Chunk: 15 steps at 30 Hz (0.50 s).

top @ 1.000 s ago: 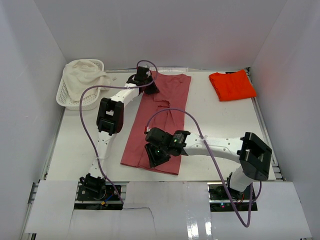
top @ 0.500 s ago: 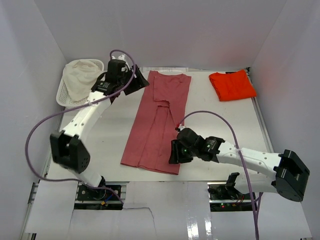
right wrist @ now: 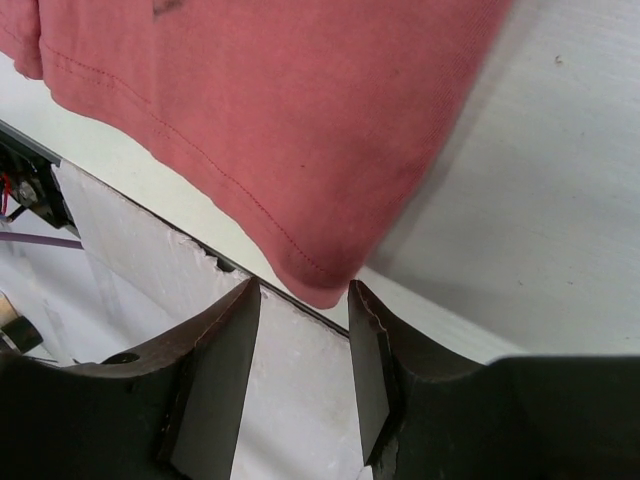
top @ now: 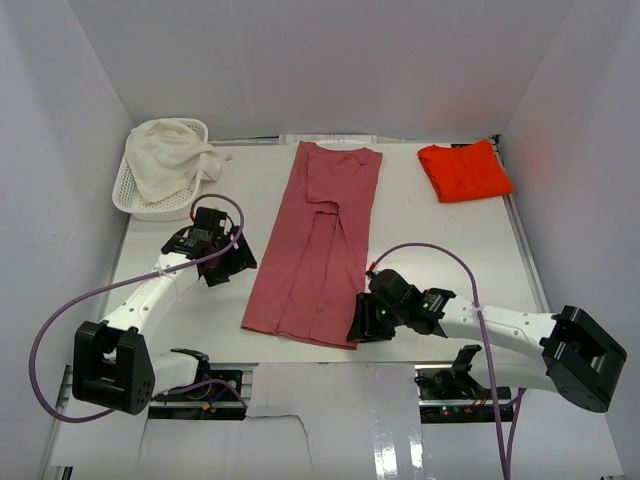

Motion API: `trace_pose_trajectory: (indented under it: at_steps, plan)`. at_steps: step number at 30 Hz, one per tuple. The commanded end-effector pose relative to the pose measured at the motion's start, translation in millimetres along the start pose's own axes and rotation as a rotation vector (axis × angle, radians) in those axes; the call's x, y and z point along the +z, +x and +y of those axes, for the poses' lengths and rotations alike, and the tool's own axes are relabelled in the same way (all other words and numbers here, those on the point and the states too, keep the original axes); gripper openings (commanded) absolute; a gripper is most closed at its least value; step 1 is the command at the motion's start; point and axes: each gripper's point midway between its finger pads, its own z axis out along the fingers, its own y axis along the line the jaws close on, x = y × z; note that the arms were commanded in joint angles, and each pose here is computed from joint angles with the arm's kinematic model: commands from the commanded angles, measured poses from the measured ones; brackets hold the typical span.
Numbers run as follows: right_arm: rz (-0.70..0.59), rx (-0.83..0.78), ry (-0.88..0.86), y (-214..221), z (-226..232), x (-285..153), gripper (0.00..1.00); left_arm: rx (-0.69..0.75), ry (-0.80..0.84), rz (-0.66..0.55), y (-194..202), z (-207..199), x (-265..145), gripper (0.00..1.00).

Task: Fold and stack the t-shirts
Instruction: Grab the bottom of the folded rectangular tshirt with both arms

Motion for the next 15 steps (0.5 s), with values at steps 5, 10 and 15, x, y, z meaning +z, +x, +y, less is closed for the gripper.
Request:
trace_pose_trajectory:
  at_steps: [5, 10, 15]
  plan:
    - [-0.011, 0.039, -0.051, 1, 0, 7, 0.47, -0.037, 0.044, 0.007, 7, 8, 2, 0.86]
    - [-0.007, 0.048, -0.027, 5, -11, 15, 0.45, -0.075, 0.071, 0.044, 23, 8, 4, 0.84]
    - [-0.009, 0.033, -0.019, 1, -12, 22, 0.43, -0.156, 0.143, 0.09, 50, 6, 12, 0.81]
